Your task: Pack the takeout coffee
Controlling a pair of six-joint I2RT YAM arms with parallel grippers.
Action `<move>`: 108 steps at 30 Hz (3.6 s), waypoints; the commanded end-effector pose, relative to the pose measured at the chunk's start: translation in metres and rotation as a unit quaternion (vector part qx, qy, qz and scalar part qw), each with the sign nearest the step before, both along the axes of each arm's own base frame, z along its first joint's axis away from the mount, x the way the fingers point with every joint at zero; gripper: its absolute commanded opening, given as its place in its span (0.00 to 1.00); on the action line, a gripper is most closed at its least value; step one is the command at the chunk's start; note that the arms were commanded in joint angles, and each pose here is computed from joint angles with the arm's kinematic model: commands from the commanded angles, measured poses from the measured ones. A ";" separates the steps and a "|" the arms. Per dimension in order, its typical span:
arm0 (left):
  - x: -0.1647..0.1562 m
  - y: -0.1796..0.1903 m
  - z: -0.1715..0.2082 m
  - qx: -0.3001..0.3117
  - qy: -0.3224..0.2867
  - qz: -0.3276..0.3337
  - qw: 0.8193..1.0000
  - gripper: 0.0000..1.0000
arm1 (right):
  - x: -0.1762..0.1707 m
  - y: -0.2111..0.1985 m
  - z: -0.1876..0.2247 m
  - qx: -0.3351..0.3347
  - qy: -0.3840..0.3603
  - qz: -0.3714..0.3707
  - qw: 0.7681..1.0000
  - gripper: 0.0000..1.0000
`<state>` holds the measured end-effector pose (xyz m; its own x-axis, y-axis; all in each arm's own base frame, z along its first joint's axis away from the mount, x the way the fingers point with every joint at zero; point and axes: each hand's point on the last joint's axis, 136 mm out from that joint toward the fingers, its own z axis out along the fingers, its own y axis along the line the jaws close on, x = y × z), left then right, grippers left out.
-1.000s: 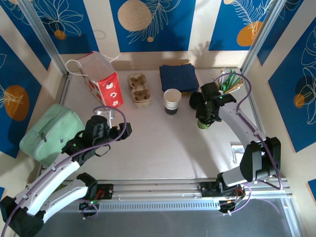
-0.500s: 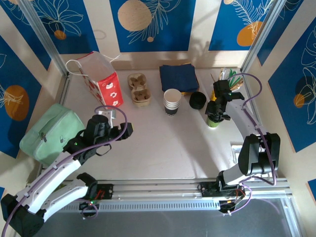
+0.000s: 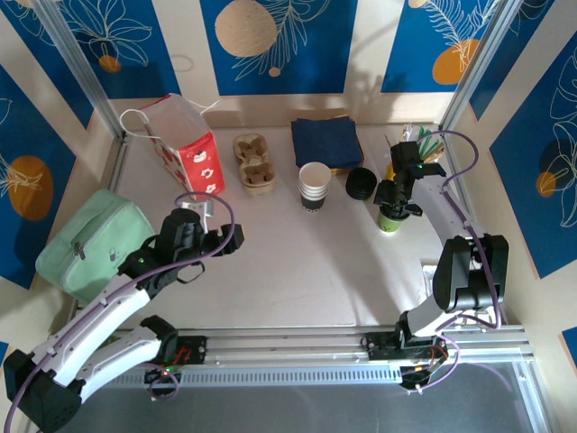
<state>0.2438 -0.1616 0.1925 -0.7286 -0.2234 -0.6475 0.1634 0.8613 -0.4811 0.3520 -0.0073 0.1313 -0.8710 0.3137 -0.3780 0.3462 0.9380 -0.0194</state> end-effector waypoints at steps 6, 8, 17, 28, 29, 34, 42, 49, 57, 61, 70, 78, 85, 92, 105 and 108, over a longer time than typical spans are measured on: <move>0.006 -0.002 0.019 -0.010 -0.021 -0.003 1.000 0.84 | 0.002 -0.002 0.029 0.009 -0.014 -0.003 1.000 0.83; 0.006 -0.002 0.020 -0.009 -0.022 -0.003 1.000 0.84 | 0.000 -0.001 0.039 0.012 -0.024 -0.001 1.000 0.83; 0.008 0.001 0.021 0.005 -0.016 0.003 1.000 0.84 | -0.026 0.059 0.120 0.174 -0.129 0.069 0.974 0.81; 0.026 -0.011 0.018 0.012 0.022 0.013 1.000 0.85 | -0.061 0.161 0.156 0.363 -0.185 0.196 0.892 0.80; 0.030 -0.014 0.017 0.014 0.025 0.012 1.000 0.85 | -0.063 0.170 0.156 0.361 -0.188 0.211 0.889 0.80; 0.054 -0.024 0.015 0.020 0.029 0.025 0.999 0.85 | -0.058 0.199 0.153 0.345 -0.225 0.264 0.872 0.80; 0.107 -0.021 0.017 0.066 0.013 0.096 0.993 0.83 | -0.057 0.229 0.127 0.290 -0.277 0.318 0.859 0.79; 0.149 -0.024 0.002 0.067 0.007 0.139 0.988 0.76 | -0.063 0.228 0.108 0.251 -0.337 0.336 0.843 0.79; 0.191 -0.032 -0.028 0.080 0.020 0.173 0.981 0.66 | -0.065 0.221 0.092 0.244 -0.370 0.324 0.836 0.80; 0.207 -0.031 -0.047 0.078 0.040 0.189 0.978 0.63 | -0.061 0.220 0.084 0.242 -0.363 0.315 0.843 0.81; 0.230 -0.026 -0.070 0.052 0.061 0.217 0.973 0.48 | -0.051 0.215 0.063 0.224 -0.358 0.303 0.854 0.80; 0.237 -0.023 -0.078 0.030 0.070 0.215 0.974 0.37 | -0.051 0.212 0.064 0.215 -0.368 0.299 0.854 0.80; 0.240 -0.021 -0.077 0.022 0.069 0.217 0.973 0.35 | -0.050 0.209 0.066 0.210 -0.371 0.294 0.855 0.80; 0.242 -0.021 -0.081 0.010 0.071 0.227 0.971 0.35 | -0.048 0.199 0.064 0.200 -0.379 0.274 0.861 0.80; 0.243 -0.019 -0.084 0.004 0.073 0.233 0.970 0.33 | -0.045 0.193 0.061 0.195 -0.374 0.260 0.869 0.80; 0.244 -0.021 -0.085 -0.002 0.072 0.231 0.970 0.29 | -0.045 0.193 0.061 0.195 -0.372 0.261 0.869 0.80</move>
<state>0.4823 -0.1851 0.1043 -0.6489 -0.5278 -0.5481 -0.3065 0.8406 -0.4466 0.3052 0.1905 0.1880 -0.5068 0.1605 -0.8470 -0.3657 0.8497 0.3799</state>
